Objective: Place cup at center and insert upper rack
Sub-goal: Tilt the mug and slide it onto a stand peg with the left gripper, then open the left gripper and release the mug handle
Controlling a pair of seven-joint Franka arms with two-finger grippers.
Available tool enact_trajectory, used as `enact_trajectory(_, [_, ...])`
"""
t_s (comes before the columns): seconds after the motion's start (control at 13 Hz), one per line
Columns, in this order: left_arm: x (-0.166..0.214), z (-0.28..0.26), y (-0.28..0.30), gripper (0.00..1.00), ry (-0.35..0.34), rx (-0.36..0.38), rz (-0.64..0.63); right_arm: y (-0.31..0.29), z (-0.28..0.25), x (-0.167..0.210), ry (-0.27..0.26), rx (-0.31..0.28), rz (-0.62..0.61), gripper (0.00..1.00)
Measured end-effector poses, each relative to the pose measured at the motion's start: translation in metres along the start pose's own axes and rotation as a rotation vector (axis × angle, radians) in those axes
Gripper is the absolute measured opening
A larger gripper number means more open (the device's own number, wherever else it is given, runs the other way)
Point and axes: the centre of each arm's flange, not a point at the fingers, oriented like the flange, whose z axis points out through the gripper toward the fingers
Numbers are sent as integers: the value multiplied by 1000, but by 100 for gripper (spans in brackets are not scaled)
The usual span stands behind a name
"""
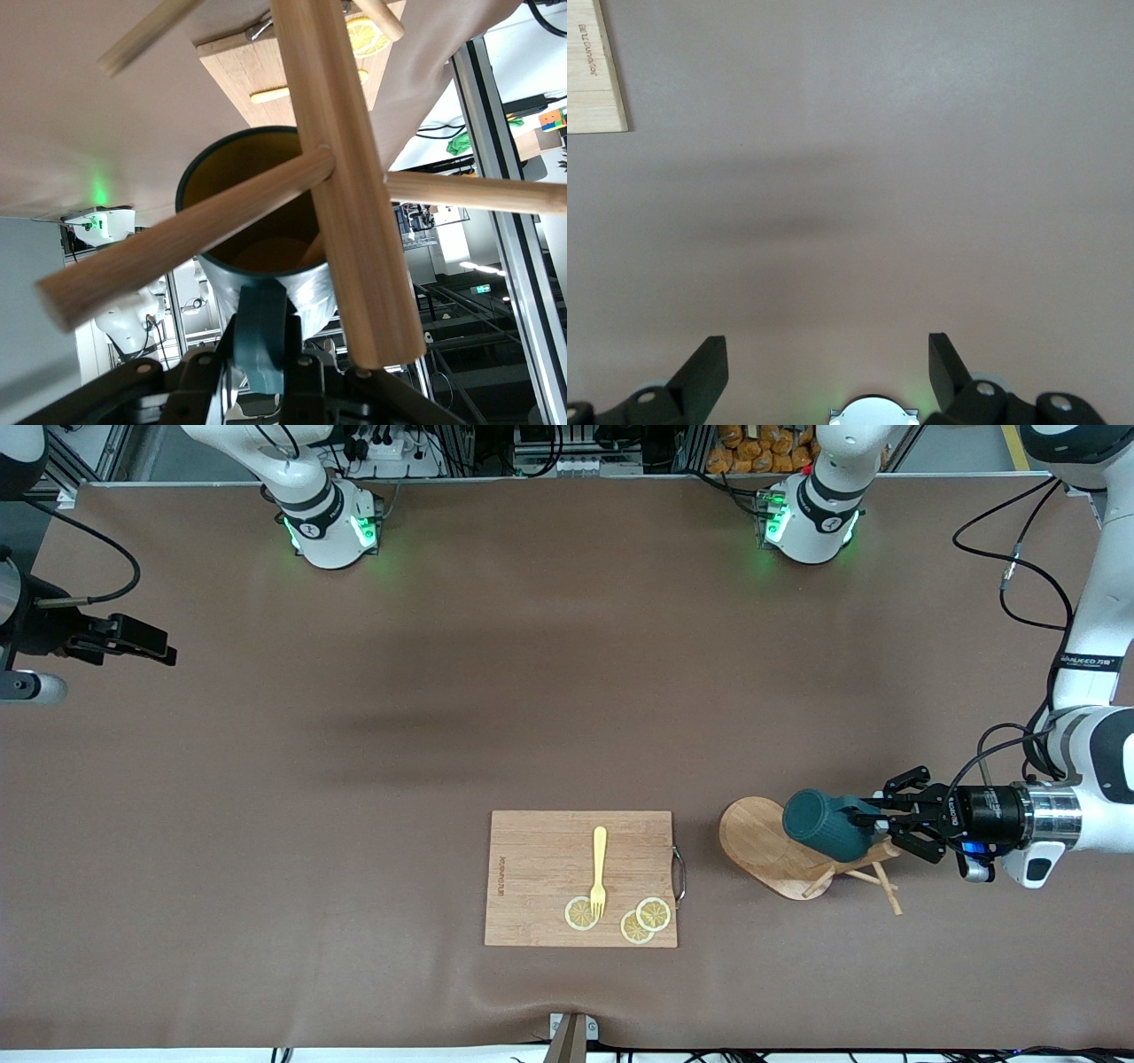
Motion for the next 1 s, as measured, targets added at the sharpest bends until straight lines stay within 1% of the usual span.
enact_trajectory(0.08, [0, 0, 0, 21, 0, 0, 0, 0, 0, 0, 0, 0, 0, 100])
enact_trajectory(0.23, [2, 1, 0, 24, -1, 0, -2, 0, 0, 0, 0, 0, -1, 100])
enact_trajectory(0.31, [2, 1, 0, 29, -1, 1, -2, 0, 0, 0, 0, 0, -1, 100])
enact_trajectory(0.38, [2, 1, 0, 30, -1, 1, -3, 0, 0, 0, 0, 0, -1, 100])
enact_trajectory(0.46, [2, 1, 0, 36, -1, 1, -3, 0, 0, 0, 0, 0, -1, 100])
enact_trajectory(0.54, [2, 1, 0, 47, -1, 1, -3, 0, 0, 0, 0, 0, -1, 100])
enact_trajectory(0.61, [3, 1, 0, 56, -1, 0, -4, 0, 0, 0, 0, 0, -1, 100])
enact_trajectory(0.84, [2, 0, 0, 58, 0, -2, -2, -1, 0, 0, 0, 0, -1, 100])
enact_trajectory(0.92, [2, -1, 1, 63, 0, -3, -1, -1, 0, 0, 0, 0, -1, 100])
enact_trajectory(1.0, [1, -1, 1, 74, 1, -3, 0, -1, 0, 0, 0, 0, -1, 100])
